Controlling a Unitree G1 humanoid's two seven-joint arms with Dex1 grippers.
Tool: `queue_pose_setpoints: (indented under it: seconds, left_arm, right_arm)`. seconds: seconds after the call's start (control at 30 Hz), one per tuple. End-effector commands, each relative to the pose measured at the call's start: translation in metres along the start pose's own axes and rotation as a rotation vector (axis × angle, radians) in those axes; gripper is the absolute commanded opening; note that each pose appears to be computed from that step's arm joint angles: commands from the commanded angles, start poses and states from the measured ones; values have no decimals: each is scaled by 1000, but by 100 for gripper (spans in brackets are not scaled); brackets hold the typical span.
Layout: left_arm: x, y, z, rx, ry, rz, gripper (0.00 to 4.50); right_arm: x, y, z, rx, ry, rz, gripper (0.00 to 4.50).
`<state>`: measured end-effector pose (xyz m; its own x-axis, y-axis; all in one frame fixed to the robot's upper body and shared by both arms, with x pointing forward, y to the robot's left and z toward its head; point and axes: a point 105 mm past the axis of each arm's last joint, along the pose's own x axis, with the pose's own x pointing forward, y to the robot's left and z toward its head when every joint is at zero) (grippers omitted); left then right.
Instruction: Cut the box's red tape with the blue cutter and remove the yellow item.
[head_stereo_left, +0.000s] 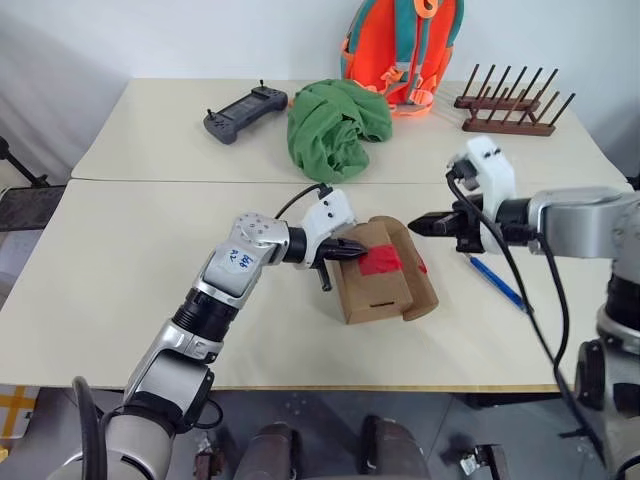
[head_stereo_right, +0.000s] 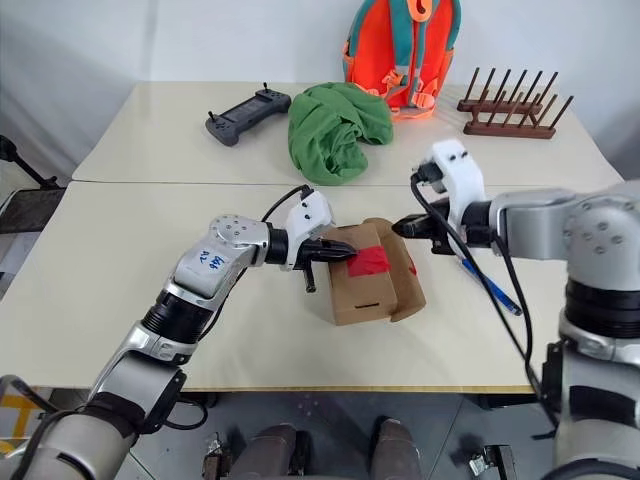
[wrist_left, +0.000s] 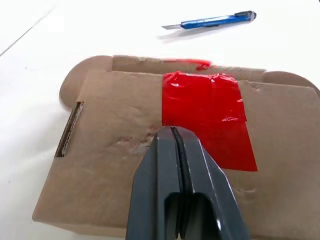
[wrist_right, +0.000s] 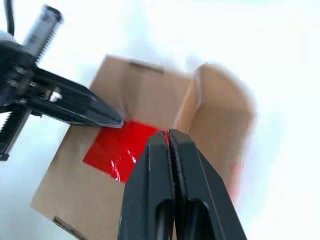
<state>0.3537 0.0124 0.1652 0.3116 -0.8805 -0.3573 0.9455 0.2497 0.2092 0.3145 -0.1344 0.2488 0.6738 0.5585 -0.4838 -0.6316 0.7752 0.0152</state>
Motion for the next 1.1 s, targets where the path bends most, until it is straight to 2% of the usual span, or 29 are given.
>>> queue_pose_setpoints:
  seconds: [0.03, 0.13, 0.2, 0.27, 0.37, 0.47, 0.73, 0.8, 0.83, 0.93, 1.1]
  left_arm:
    - [1, 0, -15, -37, 30, 15, 0]
    - [2, 1, -16, -38, 33, 16, 0]
    - [3, 1, -16, -37, 33, 12, 0]
    - [4, 1, -15, -36, 32, 8, 0]
    - [7, 1, -14, -33, 31, 5, 0]
    - [9, 1, -12, -29, 27, 0, 0]
    - [8, 0, -11, -23, 27, -2, 0]
    - [6, 0, -11, -19, 30, 2, 0]
    - [6, 0, -10, -17, 32, 4, 0]
    - [4, 2, -10, -11, 36, 11, 0]
    - [0, 1, -12, -12, 43, 15, 0]
  right_arm:
    - [-4, 14, 2, -37, 13, 16, 6]
    - [-2, 12, -14, 6, 48, -13, 6]
    - [1, -3, -27, 66, 29, -116, 6]
    - [2, -14, -33, 18, 9, -208, 6]
    - [4, -29, -47, 109, -5, -214, 6]
    - [5, -46, -58, 209, 2, -193, 100]
    - [10, -81, -65, 379, -38, -139, 368]
    - [17, -80, -75, 460, -13, -44, 432]
    - [20, -80, -81, 503, -1, 3, 446]
    - [26, -77, -90, 564, 25, 100, 446]
    - [37, -64, -99, 568, 72, 242, 446]
